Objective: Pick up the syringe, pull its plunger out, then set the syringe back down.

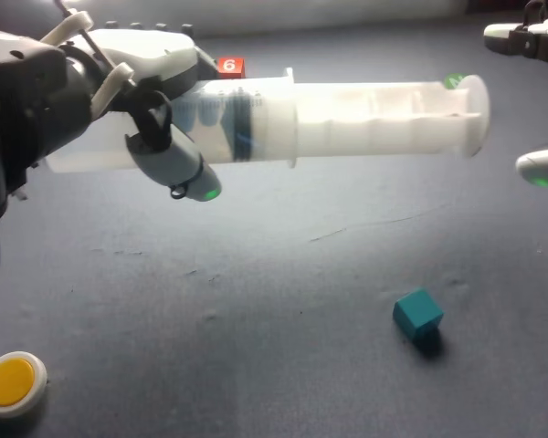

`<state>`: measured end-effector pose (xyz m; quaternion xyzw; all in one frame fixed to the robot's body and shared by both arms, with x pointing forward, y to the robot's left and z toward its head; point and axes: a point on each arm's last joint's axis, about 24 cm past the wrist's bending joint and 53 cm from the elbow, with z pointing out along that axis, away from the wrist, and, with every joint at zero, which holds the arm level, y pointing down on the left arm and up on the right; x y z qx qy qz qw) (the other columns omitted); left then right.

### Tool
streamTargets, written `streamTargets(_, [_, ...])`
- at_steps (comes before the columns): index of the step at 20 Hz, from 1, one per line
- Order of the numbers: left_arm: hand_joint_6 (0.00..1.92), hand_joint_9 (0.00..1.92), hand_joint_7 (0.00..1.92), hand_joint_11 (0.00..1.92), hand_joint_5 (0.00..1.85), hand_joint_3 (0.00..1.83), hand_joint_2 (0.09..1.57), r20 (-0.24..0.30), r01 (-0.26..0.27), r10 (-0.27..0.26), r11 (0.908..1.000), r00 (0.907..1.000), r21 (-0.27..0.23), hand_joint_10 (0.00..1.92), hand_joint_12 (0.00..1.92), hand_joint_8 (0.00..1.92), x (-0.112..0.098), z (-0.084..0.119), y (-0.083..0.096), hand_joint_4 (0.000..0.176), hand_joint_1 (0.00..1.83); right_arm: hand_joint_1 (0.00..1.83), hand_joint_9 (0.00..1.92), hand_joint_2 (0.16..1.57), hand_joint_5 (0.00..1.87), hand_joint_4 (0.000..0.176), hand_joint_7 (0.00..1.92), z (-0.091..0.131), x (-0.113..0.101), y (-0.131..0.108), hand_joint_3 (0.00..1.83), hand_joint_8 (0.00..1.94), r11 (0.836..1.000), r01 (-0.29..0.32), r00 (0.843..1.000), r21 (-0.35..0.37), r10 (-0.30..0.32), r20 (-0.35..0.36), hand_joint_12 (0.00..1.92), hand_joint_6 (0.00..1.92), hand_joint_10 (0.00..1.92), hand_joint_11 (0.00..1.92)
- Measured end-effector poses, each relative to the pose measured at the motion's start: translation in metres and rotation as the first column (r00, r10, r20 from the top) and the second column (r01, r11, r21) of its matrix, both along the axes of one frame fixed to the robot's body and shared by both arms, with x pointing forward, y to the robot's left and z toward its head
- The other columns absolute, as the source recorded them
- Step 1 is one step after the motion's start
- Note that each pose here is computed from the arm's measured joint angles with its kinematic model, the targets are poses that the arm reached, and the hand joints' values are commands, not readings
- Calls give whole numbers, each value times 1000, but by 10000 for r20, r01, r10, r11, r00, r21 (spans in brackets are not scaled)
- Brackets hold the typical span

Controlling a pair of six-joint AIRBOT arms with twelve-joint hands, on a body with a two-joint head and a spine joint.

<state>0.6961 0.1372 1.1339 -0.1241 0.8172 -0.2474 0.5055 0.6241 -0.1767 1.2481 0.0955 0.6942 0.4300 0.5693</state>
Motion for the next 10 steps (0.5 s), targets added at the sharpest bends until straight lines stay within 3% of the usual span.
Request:
streamTargets(4, [1515, 606, 716, 468, 600, 0, 1298, -240, -483, 490, 9984, 9985, 301, 1418, 1639, 1488, -2, -14, 27, 0, 1112, 770, 267, 1104, 202, 0, 253, 3, -6, -7, 5, 1, 9931, 1, 9974, -1169, 84, 718, 825, 6, 2, 0])
streamTargets(7, [1566, 619, 713, 468, 579, 1, 1306, -510, -1012, 1026, 9944, 9934, 298, 1376, 1591, 1471, -5, -31, 45, 0, 1106, 744, 275, 1133, 202, 0, 264, 1, -8, -8, 9, 3, 9921, 11, 9973, -1251, 82, 733, 814, 1, 2, 0])
streamTargets(10, [1547, 603, 714, 462, 570, 1, 1309, -796, -1126, 1150, 9931, 9902, 336, 1427, 1660, 1503, -10, -44, 50, 0, 1108, 786, 262, 1133, 195, 0, 257, 4, -8, -7, 4, 2, 9936, 4, 9962, -1126, 95, 867, 779, 1, 1, 0])
